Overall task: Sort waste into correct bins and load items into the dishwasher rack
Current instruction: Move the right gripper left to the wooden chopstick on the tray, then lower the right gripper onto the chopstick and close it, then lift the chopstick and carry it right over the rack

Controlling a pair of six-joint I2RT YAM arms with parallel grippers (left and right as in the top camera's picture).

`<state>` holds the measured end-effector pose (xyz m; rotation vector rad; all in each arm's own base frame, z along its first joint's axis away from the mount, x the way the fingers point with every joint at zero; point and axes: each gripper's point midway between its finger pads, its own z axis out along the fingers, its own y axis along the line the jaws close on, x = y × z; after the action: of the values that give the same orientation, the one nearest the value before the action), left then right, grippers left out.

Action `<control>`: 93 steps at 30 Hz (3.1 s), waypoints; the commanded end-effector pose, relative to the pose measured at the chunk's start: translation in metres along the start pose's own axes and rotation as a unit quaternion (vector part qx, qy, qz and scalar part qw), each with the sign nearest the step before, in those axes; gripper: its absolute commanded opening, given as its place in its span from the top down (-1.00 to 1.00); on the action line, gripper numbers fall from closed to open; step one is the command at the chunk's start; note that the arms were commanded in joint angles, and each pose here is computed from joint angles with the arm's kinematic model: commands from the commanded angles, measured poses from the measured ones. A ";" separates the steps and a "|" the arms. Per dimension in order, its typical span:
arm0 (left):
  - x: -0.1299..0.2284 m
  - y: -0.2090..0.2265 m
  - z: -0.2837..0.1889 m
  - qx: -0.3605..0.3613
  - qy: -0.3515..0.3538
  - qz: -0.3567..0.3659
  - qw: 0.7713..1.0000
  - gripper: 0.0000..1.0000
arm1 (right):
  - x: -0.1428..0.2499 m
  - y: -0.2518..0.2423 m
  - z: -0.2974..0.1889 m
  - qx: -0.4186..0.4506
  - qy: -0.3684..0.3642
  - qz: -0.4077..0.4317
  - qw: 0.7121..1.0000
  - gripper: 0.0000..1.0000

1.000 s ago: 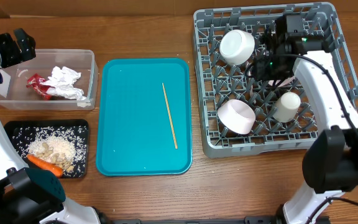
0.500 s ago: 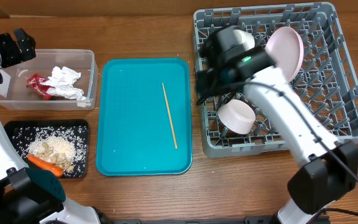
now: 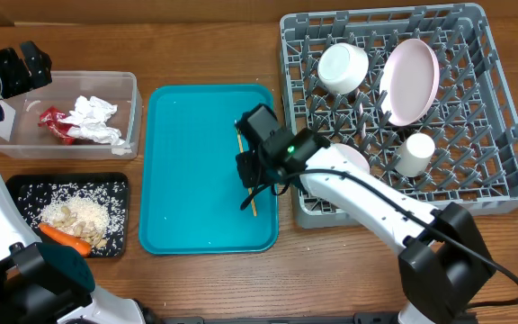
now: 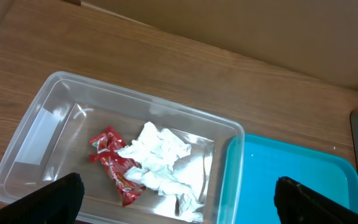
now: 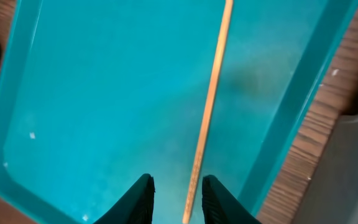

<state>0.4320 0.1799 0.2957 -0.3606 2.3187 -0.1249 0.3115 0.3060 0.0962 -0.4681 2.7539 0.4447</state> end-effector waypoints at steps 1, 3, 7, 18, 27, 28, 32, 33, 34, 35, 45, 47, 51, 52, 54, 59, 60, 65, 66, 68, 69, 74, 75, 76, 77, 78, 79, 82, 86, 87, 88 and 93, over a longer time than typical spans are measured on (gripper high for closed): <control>-0.005 -0.004 -0.004 0.004 -0.008 -0.003 1.000 -1.00 | 0.005 -0.003 0.009 0.007 -0.013 0.005 1.000 0.42; -0.005 -0.004 -0.004 0.004 -0.008 -0.003 1.000 -1.00 | 0.005 -0.003 0.014 0.003 -0.020 0.003 1.000 0.42; -0.005 -0.004 -0.004 0.004 -0.008 -0.003 1.000 -1.00 | 0.006 -0.008 0.025 0.007 -0.030 0.001 1.000 0.42; -0.005 -0.003 -0.004 0.004 -0.008 -0.003 1.000 -1.00 | 0.016 -0.014 0.053 0.017 -0.007 -0.013 1.000 0.43; -0.005 -0.004 -0.004 0.004 -0.008 -0.003 1.000 -1.00 | 0.019 -0.004 0.066 0.014 -0.010 -0.026 1.000 0.43; -0.005 -0.004 -0.004 0.004 -0.008 -0.003 1.000 -1.00 | 0.018 -0.004 0.068 0.020 -0.013 -0.028 0.999 0.44; -0.005 -0.004 -0.004 0.004 -0.008 -0.003 1.000 -1.00 | 0.014 -0.012 0.072 0.059 -0.032 -0.036 0.997 0.44; -0.005 -0.004 -0.004 0.004 -0.008 -0.003 1.000 -1.00 | 0.012 -0.015 0.072 0.068 -0.036 -0.036 0.996 0.43; -0.005 -0.004 -0.004 0.004 -0.008 -0.003 1.000 -1.00 | 0.011 -0.017 0.072 0.073 -0.040 -0.036 0.996 0.44; -0.005 -0.004 -0.004 0.004 -0.008 -0.003 1.000 -1.00 | 0.010 -0.018 0.073 0.077 -0.043 -0.036 0.996 0.43; -0.005 -0.004 -0.004 0.004 -0.008 -0.003 1.000 -1.00 | 0.009 -0.019 0.083 0.078 -0.047 -0.035 0.995 0.44; -0.005 -0.004 -0.004 0.004 -0.008 -0.003 1.000 -1.00 | 0.012 -0.021 0.091 0.081 -0.040 -0.035 0.995 0.44; -0.005 -0.004 -0.004 0.004 -0.008 -0.003 1.000 -1.00 | 0.017 -0.025 0.101 0.085 -0.031 -0.036 0.995 0.44; -0.005 -0.004 -0.004 0.004 -0.008 -0.003 1.000 -1.00 | 0.017 -0.025 0.101 0.085 -0.032 -0.036 0.995 0.44; -0.005 -0.004 -0.004 0.004 -0.008 -0.003 1.000 -1.00 | 0.017 -0.025 0.101 0.084 -0.033 -0.036 0.995 0.45; -0.005 -0.004 -0.004 0.004 -0.008 -0.003 1.000 -1.00 | 0.019 -0.026 0.101 0.086 -0.028 -0.036 0.995 0.73; -0.005 -0.003 -0.004 0.004 -0.008 -0.003 1.000 -1.00 | 0.019 -0.026 0.101 0.087 -0.027 -0.036 0.995 0.75; -0.005 -0.004 -0.004 0.004 -0.008 -0.003 1.000 -1.00 | 0.017 -0.025 0.099 0.087 -0.028 -0.036 0.995 0.89; -0.005 -0.004 -0.004 0.004 -0.008 -0.003 1.000 -1.00 | 0.015 -0.023 0.098 0.086 -0.030 -0.036 0.995 0.92; -0.005 -0.004 -0.004 0.004 -0.008 -0.003 1.000 -1.00 | 0.008 -0.020 0.095 0.084 -0.034 -0.036 0.995 0.92; -0.005 -0.003 -0.004 0.004 -0.008 -0.003 1.000 -1.00 | 0.005 -0.018 0.092 0.083 -0.036 -0.036 0.995 0.92; -0.005 -0.004 -0.004 0.004 -0.008 -0.003 1.000 -1.00 | -0.023 -0.002 0.069 0.071 -0.060 -0.035 0.995 0.92; -0.005 -0.003 -0.004 0.004 -0.008 -0.003 1.000 -1.00 | -0.030 0.002 0.063 0.068 -0.066 -0.035 0.995 0.92; -0.005 -0.004 -0.004 0.004 -0.008 -0.003 1.000 -1.00 | -0.035 0.005 0.057 0.066 -0.072 -0.034 0.995 0.92; -0.005 -0.004 -0.004 0.004 -0.008 -0.003 1.000 -1.00 | -0.041 0.009 0.050 0.062 -0.079 -0.034 0.994 0.92; -0.005 -0.003 -0.004 0.004 -0.008 -0.003 1.000 -1.00 | -0.047 0.012 0.043 0.060 -0.085 -0.035 0.994 0.92; -0.005 -0.004 -0.004 0.004 -0.008 -0.003 1.000 -1.00 | -0.052 0.013 0.036 0.059 -0.090 -0.038 0.993 0.92; -0.005 -0.004 -0.004 0.004 -0.008 -0.003 1.000 -1.00 | -0.068 0.010 0.008 0.059 -0.106 -0.038 0.992 0.92; -0.005 -0.003 -0.004 0.004 -0.008 -0.003 1.000 -1.00 | -0.086 -0.016 -0.034 0.074 -0.124 -0.053 0.988 0.92; -0.005 -0.003 -0.004 0.004 -0.008 -0.003 1.000 -1.00 | -0.091 -0.026 -0.047 0.079 -0.131 -0.051 0.987 0.92; -0.005 -0.004 -0.004 0.004 -0.008 -0.003 1.000 -1.00 | -0.094 -0.036 -0.057 0.085 -0.136 -0.052 0.986 0.92; -0.005 -0.004 -0.004 0.004 -0.008 -0.003 1.000 -1.00 | -0.107 -0.102 -0.111 0.127 -0.160 -0.043 0.978 0.92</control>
<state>0.4320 0.1799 0.2955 -0.3608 2.3191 -0.1251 0.4011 0.2376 0.1621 -0.4034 2.5271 0.1676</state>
